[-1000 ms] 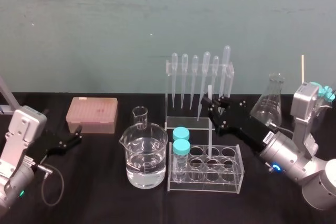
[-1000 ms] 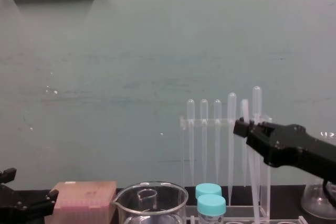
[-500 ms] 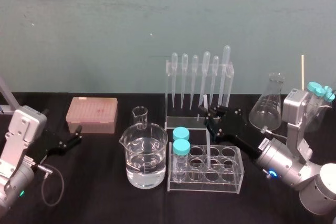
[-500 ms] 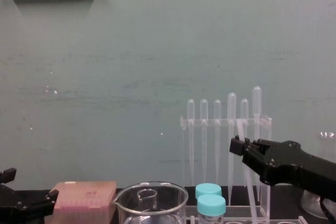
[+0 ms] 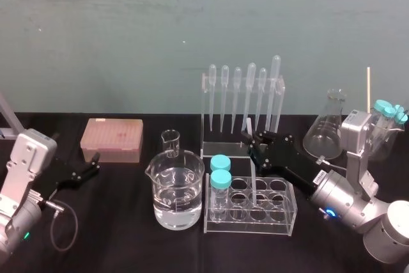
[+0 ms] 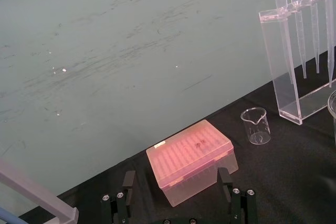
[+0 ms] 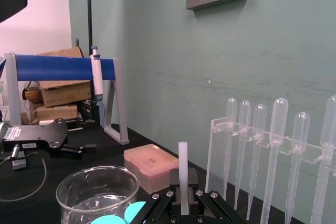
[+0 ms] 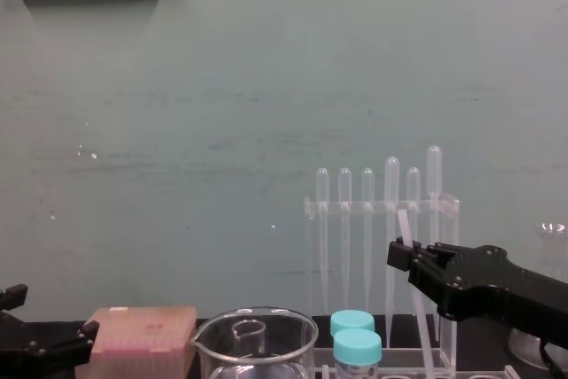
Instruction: Pick up the stirring rod with one hand, then place it down.
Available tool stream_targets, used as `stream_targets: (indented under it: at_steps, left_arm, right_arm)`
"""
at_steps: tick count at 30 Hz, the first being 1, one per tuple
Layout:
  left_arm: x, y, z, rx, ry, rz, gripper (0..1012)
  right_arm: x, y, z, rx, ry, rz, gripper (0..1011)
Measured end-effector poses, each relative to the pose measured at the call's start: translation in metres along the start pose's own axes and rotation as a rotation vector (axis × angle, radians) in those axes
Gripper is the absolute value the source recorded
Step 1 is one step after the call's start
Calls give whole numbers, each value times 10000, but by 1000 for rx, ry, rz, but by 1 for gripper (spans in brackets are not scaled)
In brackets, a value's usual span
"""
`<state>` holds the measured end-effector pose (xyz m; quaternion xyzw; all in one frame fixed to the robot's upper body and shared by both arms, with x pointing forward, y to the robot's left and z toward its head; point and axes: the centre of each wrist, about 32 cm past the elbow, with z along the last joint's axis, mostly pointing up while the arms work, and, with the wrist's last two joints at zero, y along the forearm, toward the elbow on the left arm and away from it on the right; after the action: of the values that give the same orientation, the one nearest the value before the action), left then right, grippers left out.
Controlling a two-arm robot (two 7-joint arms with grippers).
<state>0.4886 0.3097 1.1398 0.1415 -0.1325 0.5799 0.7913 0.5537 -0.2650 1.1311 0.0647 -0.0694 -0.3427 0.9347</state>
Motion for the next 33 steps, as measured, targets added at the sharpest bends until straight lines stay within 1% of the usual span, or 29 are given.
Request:
stream_targets:
  at_steps: [4, 7, 8, 10, 11, 13, 14, 17, 18, 20, 21, 24, 26, 27, 28, 29, 32, 33]
  left_arm:
    - [0, 0, 0, 0, 0, 0, 1000]
    - [0, 0, 0, 0, 0, 0, 1000]
    - [0, 0, 0, 0, 0, 0, 1000]
    - [0, 0, 0, 0, 0, 0, 1000]
    - [0, 0, 0, 0, 0, 0, 1000]
    - [0, 0, 0, 0, 0, 0, 1000]
    - [0, 0, 0, 0, 0, 0, 1000]
    - [0, 0, 0, 0, 0, 0, 1000]
    - [0, 0, 0, 0, 0, 0, 1000]
    - [0, 0, 0, 0, 0, 0, 1000]
    - [0, 0, 0, 0, 0, 0, 1000]
    - [0, 0, 0, 0, 0, 0, 1000]
    - [0, 0, 0, 0, 0, 0, 1000]
    - [0, 0, 0, 0, 0, 0, 1000]
    - [0, 0, 0, 0, 0, 0, 1000]
    - [0, 0, 0, 0, 0, 0, 1000]
    - [0, 0, 0, 0, 0, 0, 1000]
    - [0, 0, 0, 0, 0, 0, 1000]
  right_arm:
    - [2, -1, 2, 1, 0, 0, 85]
    - [2, -2, 2, 1, 1, 0, 161]
    - [2, -2, 2, 1, 1, 0, 208]
    - [1, -3, 2, 1, 1, 0, 242]
    - [1, -3, 3, 1, 1, 0, 301]
    - [2, -3, 3, 2, 1, 0, 346]
    - [2, -3, 3, 1, 1, 0, 407]
    - [2, -4, 4, 1, 1, 0, 468]
    - [2, -4, 4, 2, 1, 0, 528]
    - [3, -4, 5, 2, 1, 1, 562]
    - [3, -4, 5, 2, 1, 1, 629]
    - [3, -3, 5, 2, 1, 1, 693]
    - [3, -3, 5, 1, 2, 1, 787]
    - [3, 1, 16, -1, 4, -3, 787]
    - [3, 6, 32, -1, 4, -13, 839]
    - [4, 9, 50, 0, 3, -21, 861]
    - [3, -1, 109, -2, -23, -76, 958]
    - [5, -24, 134, -5, -44, -121, 958]
